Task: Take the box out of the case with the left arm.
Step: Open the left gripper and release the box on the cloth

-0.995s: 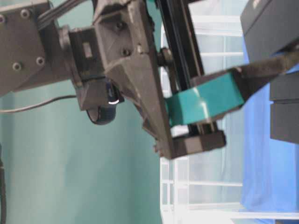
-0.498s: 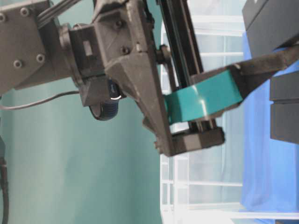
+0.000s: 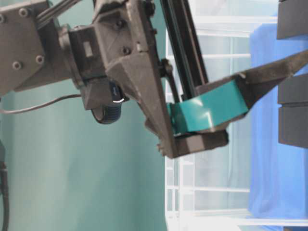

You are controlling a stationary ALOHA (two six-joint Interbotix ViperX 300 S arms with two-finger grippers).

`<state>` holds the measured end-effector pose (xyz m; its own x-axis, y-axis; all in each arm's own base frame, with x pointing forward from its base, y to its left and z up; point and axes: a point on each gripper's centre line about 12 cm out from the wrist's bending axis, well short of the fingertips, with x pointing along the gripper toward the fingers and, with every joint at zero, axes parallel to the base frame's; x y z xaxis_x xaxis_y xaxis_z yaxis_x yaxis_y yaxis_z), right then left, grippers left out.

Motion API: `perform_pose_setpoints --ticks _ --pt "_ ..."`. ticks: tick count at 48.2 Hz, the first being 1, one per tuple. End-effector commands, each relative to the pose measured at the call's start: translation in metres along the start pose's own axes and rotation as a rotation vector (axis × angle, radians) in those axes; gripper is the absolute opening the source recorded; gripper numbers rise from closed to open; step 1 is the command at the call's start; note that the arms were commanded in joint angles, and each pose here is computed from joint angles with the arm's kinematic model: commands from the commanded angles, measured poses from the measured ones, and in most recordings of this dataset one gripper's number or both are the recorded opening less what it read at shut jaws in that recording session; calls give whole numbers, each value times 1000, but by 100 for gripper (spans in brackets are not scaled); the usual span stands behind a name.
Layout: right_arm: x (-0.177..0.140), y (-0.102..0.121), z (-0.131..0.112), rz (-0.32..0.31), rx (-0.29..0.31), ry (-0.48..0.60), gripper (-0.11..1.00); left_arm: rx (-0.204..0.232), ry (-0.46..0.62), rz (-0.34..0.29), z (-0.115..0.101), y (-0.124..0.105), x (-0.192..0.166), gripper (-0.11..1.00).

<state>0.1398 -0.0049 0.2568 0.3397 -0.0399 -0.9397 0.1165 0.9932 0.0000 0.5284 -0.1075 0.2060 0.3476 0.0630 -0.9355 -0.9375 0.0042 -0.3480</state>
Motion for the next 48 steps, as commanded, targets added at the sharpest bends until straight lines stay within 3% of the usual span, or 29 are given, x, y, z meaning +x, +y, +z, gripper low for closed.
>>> perform_pose_setpoints --ticks 1,19,33,48 --pt "-6 0 6 1 0 -22 2 -13 8 -58 5 -11 -24 93" --pt "-6 0 6 1 -4 -20 2 -29 8 -119 14 -25 -79 92" --pt "-6 0 6 0 -3 -23 2 8 -1 -146 20 -42 -102 92" --pt "-7 0 6 0 -3 -23 2 32 -8 -123 22 -41 -104 92"
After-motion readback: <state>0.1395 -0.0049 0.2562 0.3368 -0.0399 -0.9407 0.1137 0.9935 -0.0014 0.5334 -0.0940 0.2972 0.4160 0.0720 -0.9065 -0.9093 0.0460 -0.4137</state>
